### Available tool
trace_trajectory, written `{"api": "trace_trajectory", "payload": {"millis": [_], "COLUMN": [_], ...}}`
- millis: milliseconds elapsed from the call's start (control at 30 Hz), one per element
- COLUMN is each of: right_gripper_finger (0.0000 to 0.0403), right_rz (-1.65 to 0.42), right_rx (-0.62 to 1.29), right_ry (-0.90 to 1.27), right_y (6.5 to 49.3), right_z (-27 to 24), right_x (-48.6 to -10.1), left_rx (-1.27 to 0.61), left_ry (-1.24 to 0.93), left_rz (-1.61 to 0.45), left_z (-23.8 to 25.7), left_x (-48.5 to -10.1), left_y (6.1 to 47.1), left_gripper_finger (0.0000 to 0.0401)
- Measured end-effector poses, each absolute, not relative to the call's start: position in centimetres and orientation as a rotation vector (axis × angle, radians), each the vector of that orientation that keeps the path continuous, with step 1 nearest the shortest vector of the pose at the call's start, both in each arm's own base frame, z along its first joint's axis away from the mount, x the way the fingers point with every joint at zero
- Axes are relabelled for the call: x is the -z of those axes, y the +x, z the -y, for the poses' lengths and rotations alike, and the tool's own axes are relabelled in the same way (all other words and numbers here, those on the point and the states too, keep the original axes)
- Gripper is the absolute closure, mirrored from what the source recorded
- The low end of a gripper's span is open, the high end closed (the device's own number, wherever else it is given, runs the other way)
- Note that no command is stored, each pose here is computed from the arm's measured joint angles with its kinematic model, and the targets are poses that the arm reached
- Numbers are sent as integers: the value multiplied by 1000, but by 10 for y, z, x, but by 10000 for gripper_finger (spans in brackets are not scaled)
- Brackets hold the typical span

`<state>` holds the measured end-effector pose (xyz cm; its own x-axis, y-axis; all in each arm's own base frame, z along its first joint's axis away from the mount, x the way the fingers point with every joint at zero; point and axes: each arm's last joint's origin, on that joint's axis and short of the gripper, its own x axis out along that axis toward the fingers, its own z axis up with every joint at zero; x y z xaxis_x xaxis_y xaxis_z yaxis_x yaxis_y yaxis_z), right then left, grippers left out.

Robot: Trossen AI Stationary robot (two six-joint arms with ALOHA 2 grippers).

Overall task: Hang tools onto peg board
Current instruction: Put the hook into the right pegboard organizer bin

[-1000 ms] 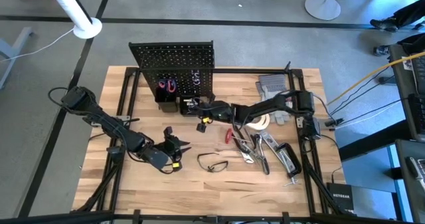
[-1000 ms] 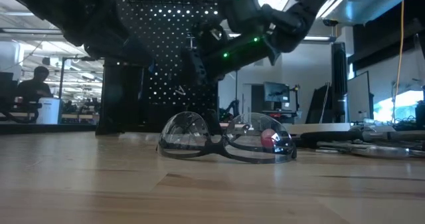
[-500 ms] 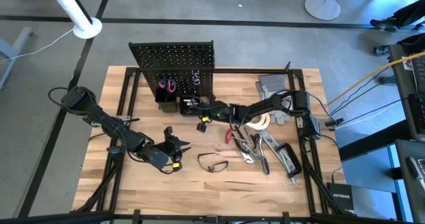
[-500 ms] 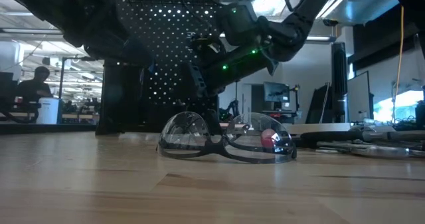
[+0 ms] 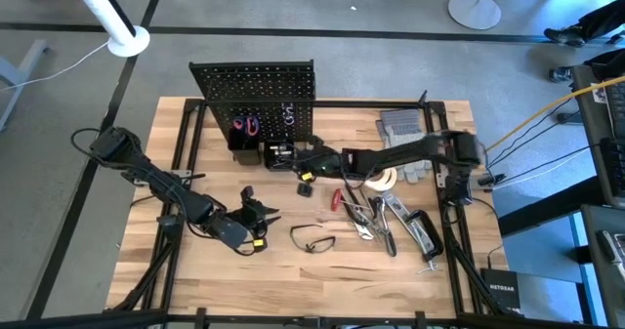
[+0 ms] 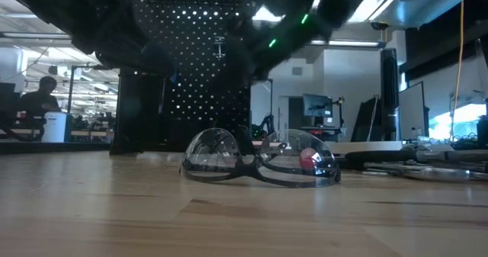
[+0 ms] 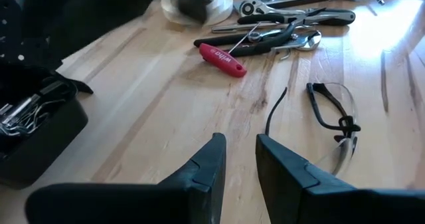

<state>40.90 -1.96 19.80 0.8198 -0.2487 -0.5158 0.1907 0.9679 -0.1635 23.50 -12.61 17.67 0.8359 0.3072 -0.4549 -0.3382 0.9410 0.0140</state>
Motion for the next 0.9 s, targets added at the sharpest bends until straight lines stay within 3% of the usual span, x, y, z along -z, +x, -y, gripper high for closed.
{"api": "trace_trajectory", "payload": {"millis": [200,433,600,900], "right_gripper_finger": [285,285,285,285], "right_rz": [-853,-1192,-1272,-1224], "right_rx": [139,169,116,-129], "right_ry": [-118,-86,-40,-35], "right_y": [359,317,303,287], "right_z": [-22,-52,-68,-115], "right_x": [-232,-223,-206,-182], "left_rx": [-342,-340,-340,-339], "left_ry": [-68,-65,-65,-67], "left_rz": [-470,-470,-470,-467], "left_z": [126,126,126,126], "left_x": [-177,-177,-177,-177], "left_y": [235,235,235,235], "left_gripper_finger": [329,329,329,329]}}
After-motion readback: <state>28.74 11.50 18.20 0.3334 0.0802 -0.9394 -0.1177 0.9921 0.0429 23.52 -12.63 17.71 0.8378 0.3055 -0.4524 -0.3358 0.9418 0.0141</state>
